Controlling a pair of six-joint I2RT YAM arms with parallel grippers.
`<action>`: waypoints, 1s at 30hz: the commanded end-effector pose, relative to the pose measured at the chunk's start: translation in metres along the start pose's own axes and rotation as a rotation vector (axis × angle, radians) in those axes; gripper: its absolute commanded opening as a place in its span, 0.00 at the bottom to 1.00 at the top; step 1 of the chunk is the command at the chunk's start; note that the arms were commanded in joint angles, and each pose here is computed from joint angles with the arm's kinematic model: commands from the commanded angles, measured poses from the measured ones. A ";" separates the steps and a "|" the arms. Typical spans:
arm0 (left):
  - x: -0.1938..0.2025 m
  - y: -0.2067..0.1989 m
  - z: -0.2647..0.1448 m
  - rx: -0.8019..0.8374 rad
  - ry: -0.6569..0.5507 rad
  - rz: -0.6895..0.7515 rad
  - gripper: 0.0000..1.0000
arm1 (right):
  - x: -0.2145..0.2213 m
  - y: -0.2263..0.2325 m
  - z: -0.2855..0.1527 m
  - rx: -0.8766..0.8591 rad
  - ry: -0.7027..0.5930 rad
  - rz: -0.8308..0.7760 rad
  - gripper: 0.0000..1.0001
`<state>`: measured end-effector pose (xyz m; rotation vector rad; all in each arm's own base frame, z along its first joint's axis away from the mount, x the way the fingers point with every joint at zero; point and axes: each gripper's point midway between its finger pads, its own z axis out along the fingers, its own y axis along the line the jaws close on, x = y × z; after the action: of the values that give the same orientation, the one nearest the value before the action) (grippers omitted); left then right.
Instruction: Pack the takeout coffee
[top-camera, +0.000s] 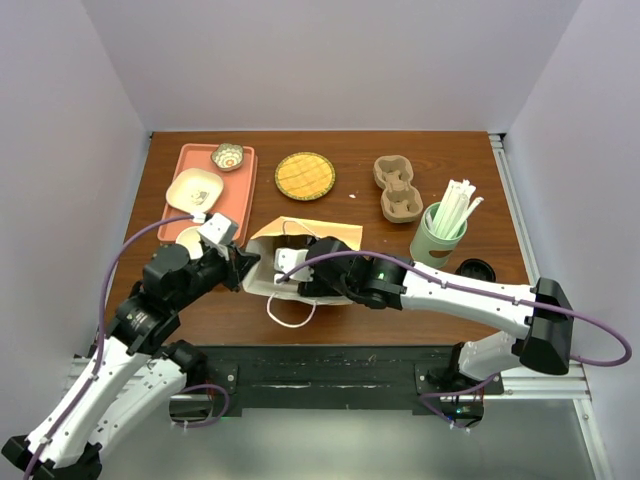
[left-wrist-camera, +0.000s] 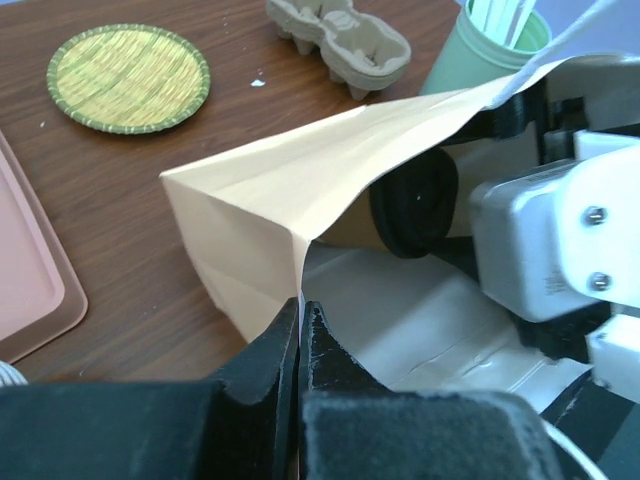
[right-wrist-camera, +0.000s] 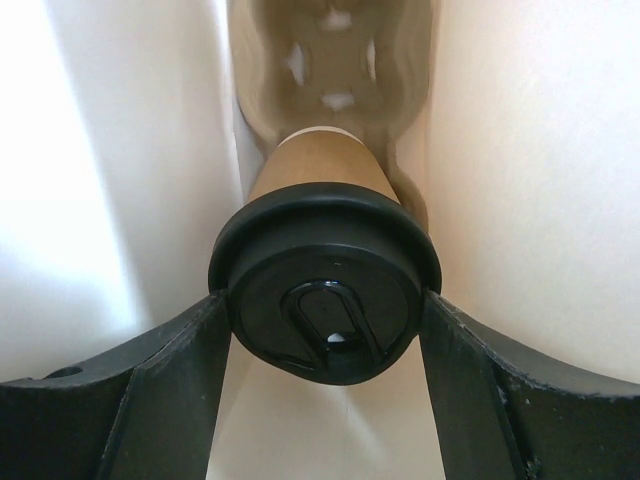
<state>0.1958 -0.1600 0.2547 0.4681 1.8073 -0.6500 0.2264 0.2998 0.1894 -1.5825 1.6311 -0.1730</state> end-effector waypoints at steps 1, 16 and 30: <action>-0.015 0.007 0.009 -0.019 -0.064 0.085 0.00 | -0.014 -0.011 0.004 0.028 -0.046 -0.061 0.36; -0.009 0.026 0.011 -0.108 -0.023 0.135 0.00 | -0.023 -0.036 0.025 0.164 0.019 -0.077 0.36; -0.001 0.029 0.017 -0.110 -0.005 0.144 0.00 | -0.031 -0.046 0.026 0.152 -0.004 -0.044 0.36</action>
<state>0.2179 -0.1480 0.2370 0.5216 1.8305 -0.4683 0.2641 0.3129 0.1809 -1.5882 1.5777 -0.3427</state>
